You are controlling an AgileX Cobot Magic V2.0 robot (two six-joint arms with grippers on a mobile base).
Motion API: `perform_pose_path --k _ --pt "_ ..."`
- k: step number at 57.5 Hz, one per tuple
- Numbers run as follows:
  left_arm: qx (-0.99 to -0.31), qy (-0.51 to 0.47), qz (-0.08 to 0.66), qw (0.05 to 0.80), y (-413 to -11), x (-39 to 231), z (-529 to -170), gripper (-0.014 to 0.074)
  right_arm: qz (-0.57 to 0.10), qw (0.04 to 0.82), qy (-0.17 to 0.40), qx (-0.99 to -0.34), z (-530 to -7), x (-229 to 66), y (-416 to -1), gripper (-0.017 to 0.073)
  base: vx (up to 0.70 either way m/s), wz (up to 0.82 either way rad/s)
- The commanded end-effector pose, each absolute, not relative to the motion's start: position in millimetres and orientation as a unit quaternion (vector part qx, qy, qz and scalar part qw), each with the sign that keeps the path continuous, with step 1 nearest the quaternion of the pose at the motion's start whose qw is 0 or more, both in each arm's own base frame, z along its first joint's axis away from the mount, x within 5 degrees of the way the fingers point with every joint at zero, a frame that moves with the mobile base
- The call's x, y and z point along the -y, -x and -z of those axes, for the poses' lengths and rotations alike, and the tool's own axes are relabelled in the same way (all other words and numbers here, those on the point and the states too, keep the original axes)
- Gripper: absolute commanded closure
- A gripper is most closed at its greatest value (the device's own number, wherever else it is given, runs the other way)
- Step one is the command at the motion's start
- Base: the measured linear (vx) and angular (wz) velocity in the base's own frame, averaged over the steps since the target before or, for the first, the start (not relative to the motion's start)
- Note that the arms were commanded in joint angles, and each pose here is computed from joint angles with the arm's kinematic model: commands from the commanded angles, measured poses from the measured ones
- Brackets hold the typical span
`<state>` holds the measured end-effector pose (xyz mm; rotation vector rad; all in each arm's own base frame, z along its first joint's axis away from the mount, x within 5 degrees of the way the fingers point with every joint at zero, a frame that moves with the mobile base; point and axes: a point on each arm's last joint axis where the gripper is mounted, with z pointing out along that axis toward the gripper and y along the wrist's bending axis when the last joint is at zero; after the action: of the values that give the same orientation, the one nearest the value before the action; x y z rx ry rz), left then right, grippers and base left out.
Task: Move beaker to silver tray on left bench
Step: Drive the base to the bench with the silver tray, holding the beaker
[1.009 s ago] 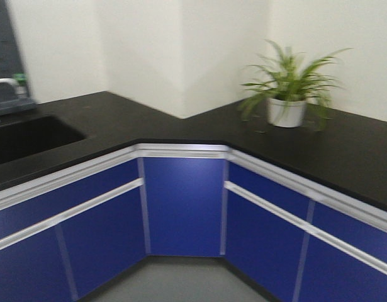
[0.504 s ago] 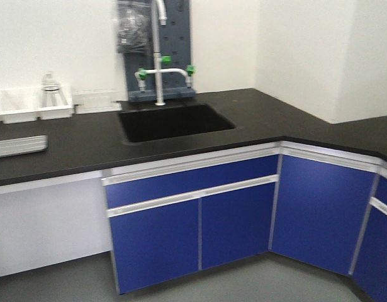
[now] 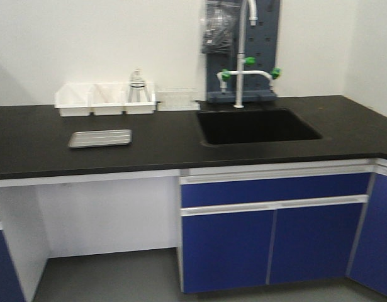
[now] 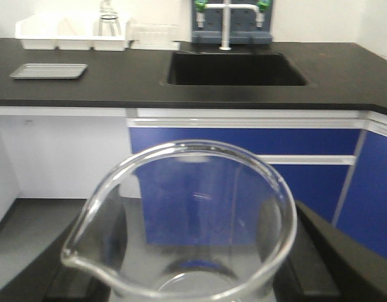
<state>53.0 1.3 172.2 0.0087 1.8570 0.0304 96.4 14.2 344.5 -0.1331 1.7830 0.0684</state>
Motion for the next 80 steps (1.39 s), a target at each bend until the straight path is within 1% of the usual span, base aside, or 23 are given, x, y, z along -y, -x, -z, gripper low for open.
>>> perform_pose_path --k 1,33,46,61,80 --pt "-0.781 -0.006 -0.01 0.625 -54.4 -0.8 -170.6 0.0592 -0.033 0.66 0.071 -0.747 -359.7 -15.9 -96.4 0.0567 0.14 0.5" --pt "-0.781 -0.006 -0.01 0.625 -54.4 -0.8 -170.6 0.0592 -0.033 0.66 0.071 -0.747 -359.7 -15.9 -96.4 0.0567 0.19 0.6" --pt "-0.781 -0.006 -0.01 0.625 -54.4 -0.8 -170.6 0.0592 -0.033 0.66 0.071 -0.747 -359.7 -15.9 -96.4 0.0567 0.27 0.43" --pt "-0.781 -0.006 -0.01 0.625 -54.4 -0.8 -170.6 0.0592 -0.033 0.66 0.071 -0.747 -359.7 -15.9 -96.4 0.0567 0.35 0.11" --pt "-0.781 -0.006 -0.01 0.625 -54.4 -0.8 -170.6 0.0592 -0.033 0.66 0.071 -0.747 -359.6 -16.0 -96.6 0.0567 0.45 -0.16"
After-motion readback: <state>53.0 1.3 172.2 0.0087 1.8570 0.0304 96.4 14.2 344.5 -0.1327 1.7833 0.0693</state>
